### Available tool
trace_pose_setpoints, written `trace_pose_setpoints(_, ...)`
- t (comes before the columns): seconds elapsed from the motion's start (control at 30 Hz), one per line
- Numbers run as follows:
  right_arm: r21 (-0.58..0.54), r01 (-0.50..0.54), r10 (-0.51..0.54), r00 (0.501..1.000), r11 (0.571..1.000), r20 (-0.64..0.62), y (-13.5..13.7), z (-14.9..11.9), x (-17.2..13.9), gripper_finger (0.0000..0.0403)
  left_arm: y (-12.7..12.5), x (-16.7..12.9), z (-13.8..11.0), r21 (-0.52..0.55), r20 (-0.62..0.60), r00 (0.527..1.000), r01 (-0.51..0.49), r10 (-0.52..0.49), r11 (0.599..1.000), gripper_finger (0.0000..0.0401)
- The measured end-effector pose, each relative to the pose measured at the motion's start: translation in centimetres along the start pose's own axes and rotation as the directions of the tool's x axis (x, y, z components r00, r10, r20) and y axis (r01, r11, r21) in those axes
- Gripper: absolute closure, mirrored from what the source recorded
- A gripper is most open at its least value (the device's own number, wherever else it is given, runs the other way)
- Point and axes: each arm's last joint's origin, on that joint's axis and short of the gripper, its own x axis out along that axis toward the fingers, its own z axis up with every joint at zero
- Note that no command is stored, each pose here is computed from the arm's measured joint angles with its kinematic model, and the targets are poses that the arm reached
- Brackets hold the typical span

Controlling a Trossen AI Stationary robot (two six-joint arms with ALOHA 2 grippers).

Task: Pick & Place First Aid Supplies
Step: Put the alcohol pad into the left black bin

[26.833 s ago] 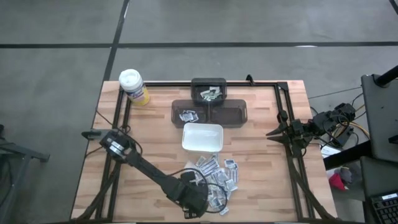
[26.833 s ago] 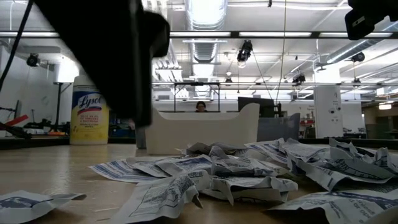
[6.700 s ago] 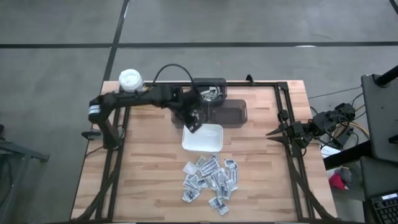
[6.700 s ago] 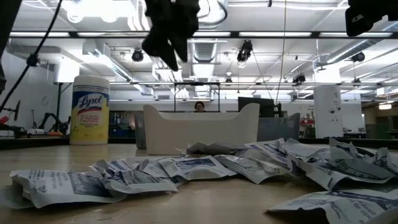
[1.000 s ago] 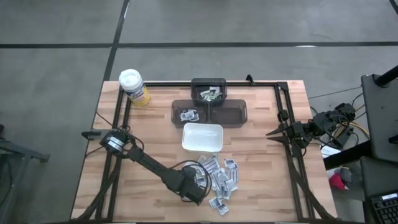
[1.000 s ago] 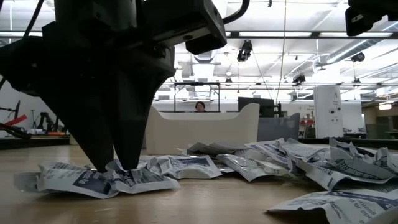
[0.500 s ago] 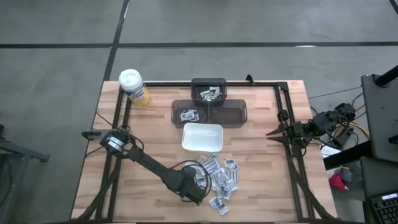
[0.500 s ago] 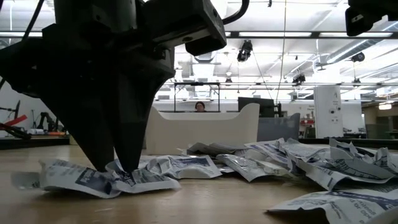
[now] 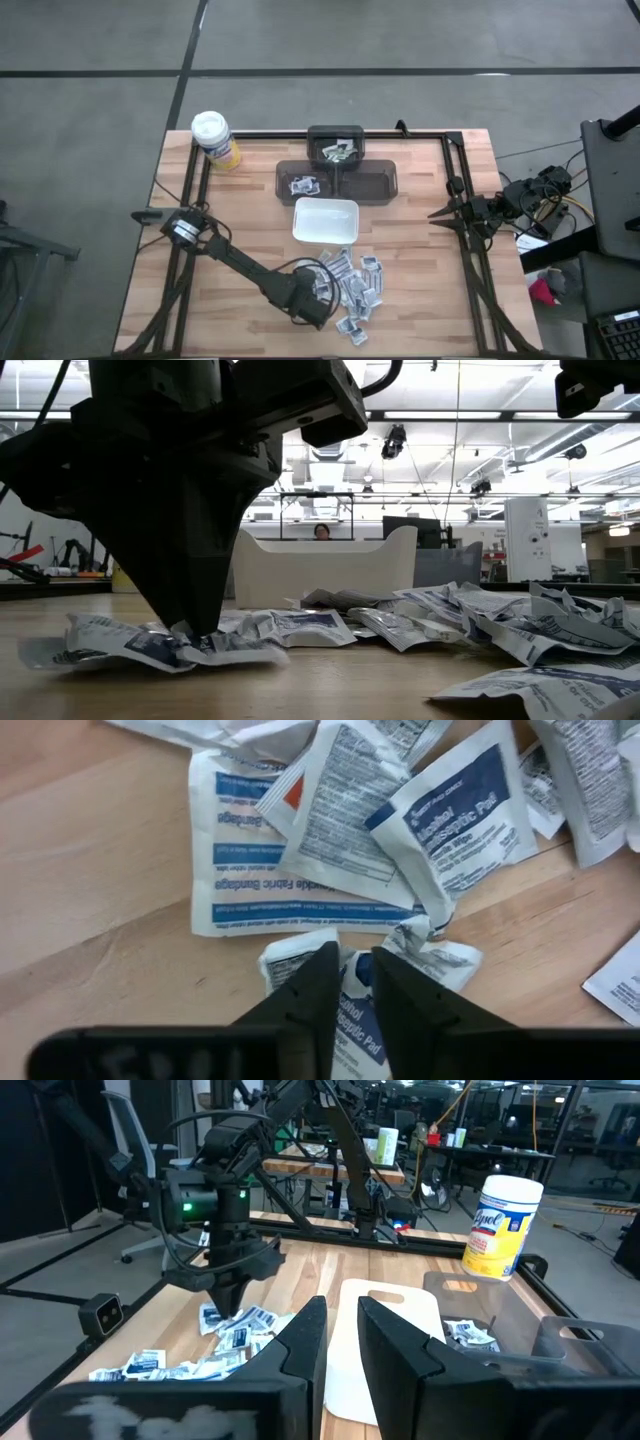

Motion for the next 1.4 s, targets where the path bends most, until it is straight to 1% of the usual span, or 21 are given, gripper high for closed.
trace_pose_setpoints(0.23,0.0,0.0,0.0,1.0,1.0,0.0,0.0,0.0,0.0,0.0344,-0.1,0.0,0.0,0.001,0.02,1.0,0.013,-0.013,1.0,0.038)
trace_pose_setpoints(0.33,0.0,0.0,0.0,1.0,1.0,0.0,0.0,0.0,0.0,0.0344,-0.1,0.0,0.1,0.02,0.023,1.0,0.015,-0.016,1.0,0.0397)
trace_pose_setpoints(0.6,-0.001,0.0,0.0,1.0,1.0,0.0,0.0,0.0,0.0,0.0344,-0.1,-0.1,0.1,0.027,0.026,0.999,0.017,-0.018,0.999,0.0401)
trace_pose_setpoints(0.73,-0.001,0.0,0.0,1.0,1.0,0.0,0.0,0.0,0.0,0.0344,-0.2,-0.2,0.1,0.048,0.026,0.999,0.021,-0.022,0.999,0.0401)
trace_pose_setpoints(0.83,-0.001,0.0,0.0,1.0,1.0,0.0,0.0,0.0,0.0,0.0344,-0.4,-0.4,0.1,0.077,0.025,0.999,0.03,-0.032,0.997,0.0401)
trace_pose_setpoints(0.97,-0.001,0.0,0.0,1.0,1.0,0.0,0.0,0.0,0.0,0.0344,-1.1,-1.3,0.1,0.153,0.037,0.997,0.065,-0.072,0.986,0.0401)
trace_pose_setpoints(1.13,-0.001,0.0,0.0,1.0,1.0,0.0,0.0,0.0,0.0,0.0344,-2.3,-2.7,0.3,0.255,0.111,0.984,0.106,-0.138,0.961,0.0401)
trace_pose_setpoints(1.3,-0.001,0.0,0.0,1.0,1.0,0.0,0.0,0.0,0.0,0.0344,-3.6,-4.6,1.0,0.294,0.254,0.945,0.129,-0.208,0.947,0.0401)
trace_pose_setpoints(1.4,-0.001,0.0,0.0,1.0,1.0,0.0,0.0,0.0,0.0,0.0344,-3.8,-6.2,1.7,0.292,0.332,0.922,0.1,-0.198,0.951,0.0401)
